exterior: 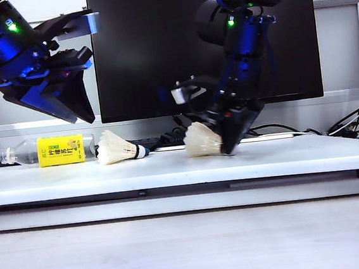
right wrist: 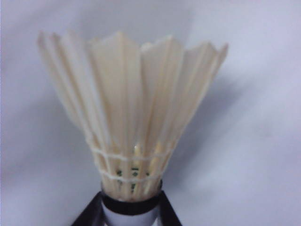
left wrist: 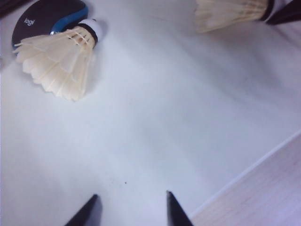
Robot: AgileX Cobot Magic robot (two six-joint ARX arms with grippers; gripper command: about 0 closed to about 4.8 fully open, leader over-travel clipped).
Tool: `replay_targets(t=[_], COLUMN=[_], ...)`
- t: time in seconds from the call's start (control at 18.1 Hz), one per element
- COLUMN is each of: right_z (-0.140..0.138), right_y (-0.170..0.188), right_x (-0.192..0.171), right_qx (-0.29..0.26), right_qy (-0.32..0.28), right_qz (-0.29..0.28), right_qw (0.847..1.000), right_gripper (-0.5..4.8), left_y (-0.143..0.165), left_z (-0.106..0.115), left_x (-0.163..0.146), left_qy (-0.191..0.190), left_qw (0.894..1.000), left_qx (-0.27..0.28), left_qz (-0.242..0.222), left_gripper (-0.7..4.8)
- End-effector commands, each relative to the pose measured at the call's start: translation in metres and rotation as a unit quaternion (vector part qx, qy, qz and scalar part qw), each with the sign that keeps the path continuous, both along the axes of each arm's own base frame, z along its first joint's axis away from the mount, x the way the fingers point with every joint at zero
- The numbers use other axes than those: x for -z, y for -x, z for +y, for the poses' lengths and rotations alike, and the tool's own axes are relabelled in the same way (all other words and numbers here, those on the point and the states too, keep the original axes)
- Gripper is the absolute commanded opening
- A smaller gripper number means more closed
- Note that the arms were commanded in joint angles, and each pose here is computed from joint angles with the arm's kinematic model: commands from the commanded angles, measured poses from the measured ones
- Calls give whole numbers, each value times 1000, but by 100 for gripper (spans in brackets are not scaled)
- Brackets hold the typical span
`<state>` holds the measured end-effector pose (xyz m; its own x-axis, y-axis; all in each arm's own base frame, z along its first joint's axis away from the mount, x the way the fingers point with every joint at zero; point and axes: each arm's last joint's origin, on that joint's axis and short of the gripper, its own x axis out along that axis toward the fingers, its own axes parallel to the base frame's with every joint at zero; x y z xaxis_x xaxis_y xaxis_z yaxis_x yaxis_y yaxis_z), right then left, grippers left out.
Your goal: Stack the badminton balls on the table vertically.
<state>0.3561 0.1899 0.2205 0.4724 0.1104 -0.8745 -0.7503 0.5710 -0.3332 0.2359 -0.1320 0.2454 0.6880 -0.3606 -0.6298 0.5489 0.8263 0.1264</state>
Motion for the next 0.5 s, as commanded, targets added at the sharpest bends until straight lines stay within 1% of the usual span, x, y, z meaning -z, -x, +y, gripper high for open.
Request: replay_targets(t=[0.06,0.11,0.17,0.22,0.33,0.44,0.5], right_z=[-8,-7,-6,-6,-6,-6,-6], right_y=[3,2,1,0,0,-1,-1], right_x=[11,11,10,10,10,10,10], right_qx=[31,71,122,158,254,374,414], right_qy=[42,6,-31,-52,-102,-162,-188], right_qz=[32,33,34,34,39,45,46], right_qw=[998,997,991,986,961,912,890], right_gripper=[107,107,107,108,108,109,113], left_y=[0,0,0,0,0,0,0], left_z=[0,0,0,0,0,0,0], left_x=[-3,-3,-3,-3,-3,-3,-3], left_qy=[1,1,1,1,1,2,2], left_qw=[1000,1000,1000,1000,1000,1000,1000], left_qx=[2,2,2,2,2,2,2], left_qz=[-7,-7,-7,-7,-7,-6,-7], left_gripper=[187,187,187,187,187,187,187])
